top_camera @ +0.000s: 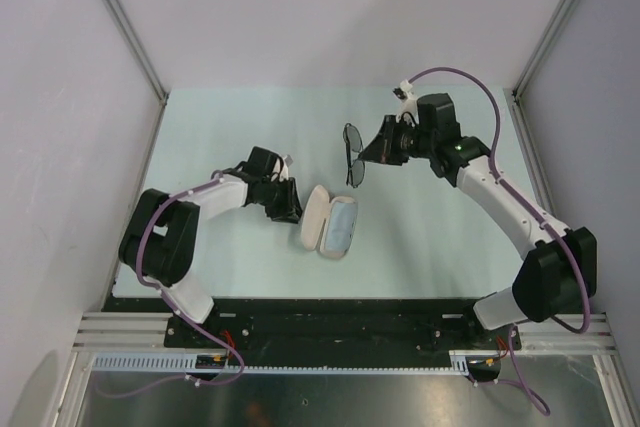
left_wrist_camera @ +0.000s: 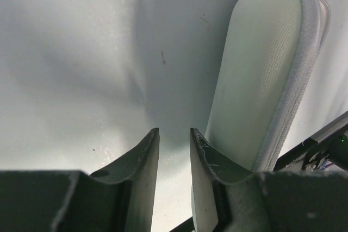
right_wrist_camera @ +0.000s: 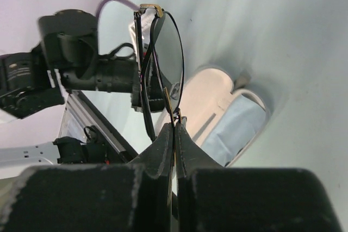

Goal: Organize the sunglasses

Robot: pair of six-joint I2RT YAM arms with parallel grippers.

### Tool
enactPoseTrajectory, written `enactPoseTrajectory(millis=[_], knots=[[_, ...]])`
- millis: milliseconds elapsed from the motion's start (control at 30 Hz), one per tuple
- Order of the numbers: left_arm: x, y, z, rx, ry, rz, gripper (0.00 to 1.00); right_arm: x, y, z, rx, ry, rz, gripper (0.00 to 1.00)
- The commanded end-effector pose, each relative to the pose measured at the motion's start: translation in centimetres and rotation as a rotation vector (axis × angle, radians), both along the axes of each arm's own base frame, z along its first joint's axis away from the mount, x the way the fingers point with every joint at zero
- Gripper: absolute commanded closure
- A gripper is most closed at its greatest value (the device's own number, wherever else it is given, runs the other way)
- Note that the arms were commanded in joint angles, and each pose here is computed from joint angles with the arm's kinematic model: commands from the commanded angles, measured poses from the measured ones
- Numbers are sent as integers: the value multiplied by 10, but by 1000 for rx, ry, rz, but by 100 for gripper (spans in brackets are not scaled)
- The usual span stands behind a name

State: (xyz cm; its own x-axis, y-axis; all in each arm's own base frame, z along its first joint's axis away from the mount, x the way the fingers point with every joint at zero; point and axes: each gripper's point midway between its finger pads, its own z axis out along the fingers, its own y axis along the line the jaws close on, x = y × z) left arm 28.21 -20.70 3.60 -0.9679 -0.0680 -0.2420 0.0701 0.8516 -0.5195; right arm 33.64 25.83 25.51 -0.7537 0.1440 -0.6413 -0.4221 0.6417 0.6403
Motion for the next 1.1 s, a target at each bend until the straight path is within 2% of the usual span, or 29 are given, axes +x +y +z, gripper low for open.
enactPoseTrajectory(millis=[0, 333, 633, 1067], knots=[[-2, -14, 21, -58, -29, -19, 66, -5, -2, -22, -68, 61, -14, 100], [-9, -23, 20, -77, -10, -56, 66, -25, 6, -73, -170, 231, -33, 100], [-14, -36, 27, -137, 3, -112, 68, -38, 9, -91, -119, 298, -21, 100], [-35, -41, 5, -150, 86, -170, 69, -57, -5, -125, -138, 415, -79, 100]])
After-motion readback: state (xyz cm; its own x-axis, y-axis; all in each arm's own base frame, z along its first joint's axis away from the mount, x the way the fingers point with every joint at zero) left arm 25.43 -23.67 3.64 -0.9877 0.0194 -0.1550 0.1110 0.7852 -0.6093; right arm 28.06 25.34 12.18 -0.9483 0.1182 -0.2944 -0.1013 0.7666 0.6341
